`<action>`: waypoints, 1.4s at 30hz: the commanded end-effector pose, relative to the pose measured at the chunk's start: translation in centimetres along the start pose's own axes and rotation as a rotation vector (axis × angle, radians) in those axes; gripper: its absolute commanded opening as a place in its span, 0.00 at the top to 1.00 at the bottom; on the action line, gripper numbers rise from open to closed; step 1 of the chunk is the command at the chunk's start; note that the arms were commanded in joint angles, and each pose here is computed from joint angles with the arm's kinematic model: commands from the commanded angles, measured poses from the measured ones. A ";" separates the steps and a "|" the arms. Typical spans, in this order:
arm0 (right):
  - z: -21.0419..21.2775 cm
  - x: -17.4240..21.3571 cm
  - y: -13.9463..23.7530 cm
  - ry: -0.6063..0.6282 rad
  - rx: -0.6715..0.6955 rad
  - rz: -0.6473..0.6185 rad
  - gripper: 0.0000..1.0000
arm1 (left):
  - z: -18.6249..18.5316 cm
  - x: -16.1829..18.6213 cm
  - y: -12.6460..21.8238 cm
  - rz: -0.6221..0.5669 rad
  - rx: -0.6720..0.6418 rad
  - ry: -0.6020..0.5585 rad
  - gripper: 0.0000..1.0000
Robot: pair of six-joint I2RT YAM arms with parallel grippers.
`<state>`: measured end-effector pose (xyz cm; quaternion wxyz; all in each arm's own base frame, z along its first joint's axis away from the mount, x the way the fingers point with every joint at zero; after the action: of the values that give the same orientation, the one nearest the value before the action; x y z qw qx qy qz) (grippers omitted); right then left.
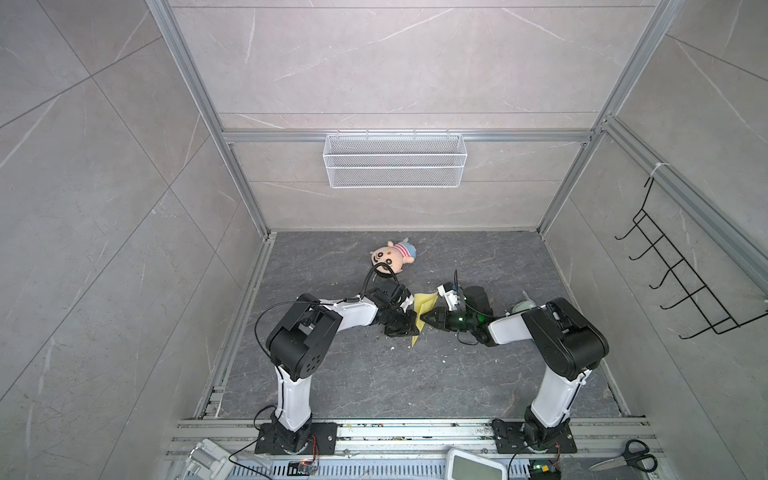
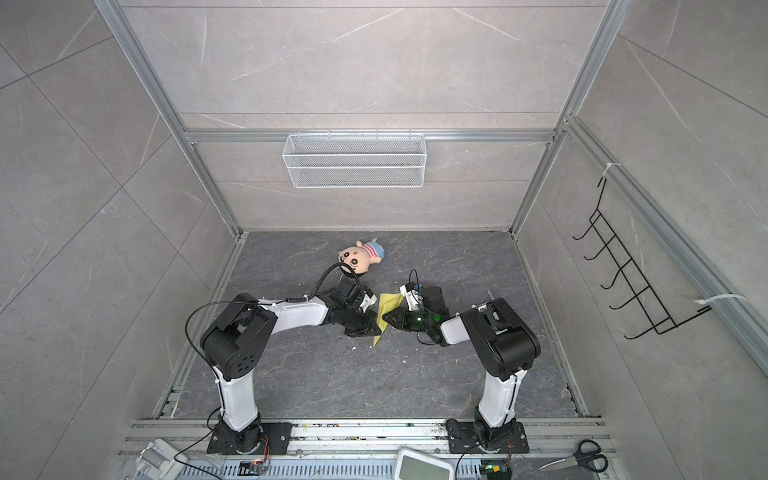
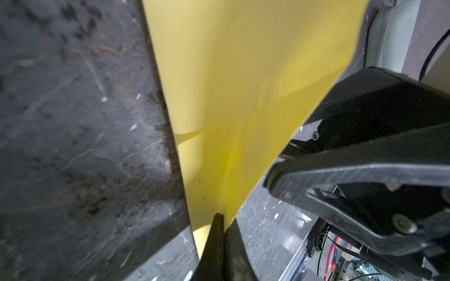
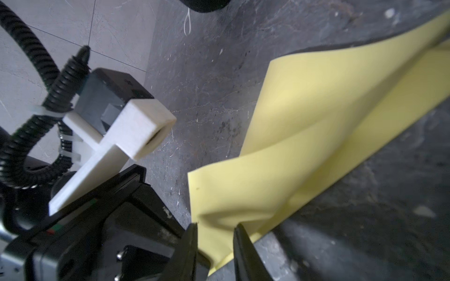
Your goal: Fold a paper plane with a square sheet of paper (pick it up from the middle)
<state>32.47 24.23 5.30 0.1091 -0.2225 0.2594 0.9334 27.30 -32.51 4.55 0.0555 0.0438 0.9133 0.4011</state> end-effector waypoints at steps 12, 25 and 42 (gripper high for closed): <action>0.7 -1.2 -1.3 0.045 -0.059 0.000 0.72 | 1.1 -0.1 -0.4 0.033 0.013 0.106 0.99; -1.8 -0.8 -2.3 -0.016 0.029 -0.002 0.72 | 1.4 -0.4 0.0 0.022 0.005 0.126 0.87; -4.4 0.4 -2.0 -0.108 0.157 0.006 0.72 | 2.8 0.3 0.7 0.003 -0.093 0.088 0.85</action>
<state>34.46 24.91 3.48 0.1231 -0.2061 0.2715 0.9320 28.08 -31.49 3.62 0.0216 0.0262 0.9121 0.4085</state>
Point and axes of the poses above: each gripper's point midway between its finger pads, its own y axis back along the fingers, its own z axis along the line the jaws close on, x = y × z, the point moved 2 cm from there along y, back along the fingers, and after that the axes turned 4 degrees about y, right-handed, at the moved point
